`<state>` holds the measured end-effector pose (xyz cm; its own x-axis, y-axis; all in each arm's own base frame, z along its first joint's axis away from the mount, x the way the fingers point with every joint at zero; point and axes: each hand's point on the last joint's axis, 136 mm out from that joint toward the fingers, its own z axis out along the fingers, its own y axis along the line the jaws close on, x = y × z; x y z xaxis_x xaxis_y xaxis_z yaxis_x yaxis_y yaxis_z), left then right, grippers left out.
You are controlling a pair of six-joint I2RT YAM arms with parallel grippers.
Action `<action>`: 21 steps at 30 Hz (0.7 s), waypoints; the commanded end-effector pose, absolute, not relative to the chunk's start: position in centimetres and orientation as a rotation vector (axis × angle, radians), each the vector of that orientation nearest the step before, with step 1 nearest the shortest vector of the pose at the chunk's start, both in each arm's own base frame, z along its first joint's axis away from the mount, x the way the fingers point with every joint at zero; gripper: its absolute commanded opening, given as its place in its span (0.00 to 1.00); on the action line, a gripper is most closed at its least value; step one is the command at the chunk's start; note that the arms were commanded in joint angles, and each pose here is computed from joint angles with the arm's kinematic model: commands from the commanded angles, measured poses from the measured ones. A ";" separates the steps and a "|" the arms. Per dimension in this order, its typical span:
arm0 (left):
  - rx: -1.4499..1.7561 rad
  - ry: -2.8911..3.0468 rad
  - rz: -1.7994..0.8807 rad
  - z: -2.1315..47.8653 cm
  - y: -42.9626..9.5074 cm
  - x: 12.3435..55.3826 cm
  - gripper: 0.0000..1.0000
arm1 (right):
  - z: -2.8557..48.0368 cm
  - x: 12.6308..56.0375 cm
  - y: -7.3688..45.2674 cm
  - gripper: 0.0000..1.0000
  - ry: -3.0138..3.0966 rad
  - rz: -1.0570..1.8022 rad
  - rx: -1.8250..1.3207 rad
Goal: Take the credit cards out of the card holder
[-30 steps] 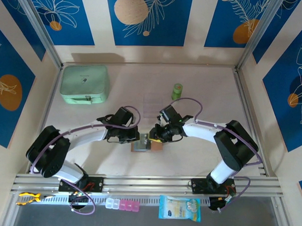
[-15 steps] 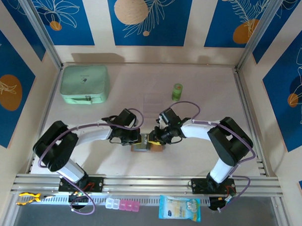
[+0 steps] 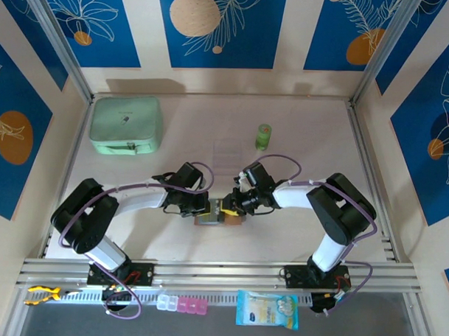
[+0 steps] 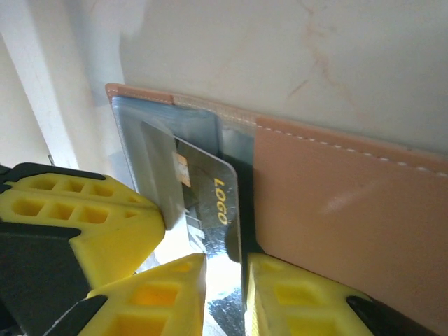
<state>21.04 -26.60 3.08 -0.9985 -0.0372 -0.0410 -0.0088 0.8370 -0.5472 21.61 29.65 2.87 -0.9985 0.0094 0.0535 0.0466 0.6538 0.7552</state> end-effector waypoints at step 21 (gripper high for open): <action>-0.041 3.001 -0.785 2.7 -25.2 20.0 0.00 | 3.8 21.4 27.1 0.10 -2.831 -1.323 -0.087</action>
<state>21.04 -26.36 3.10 -0.9981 -0.0417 -0.0458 -0.0106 0.8436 -0.5368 22.03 28.28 3.73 -0.9981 0.0454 0.0415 0.0607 0.6156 0.7857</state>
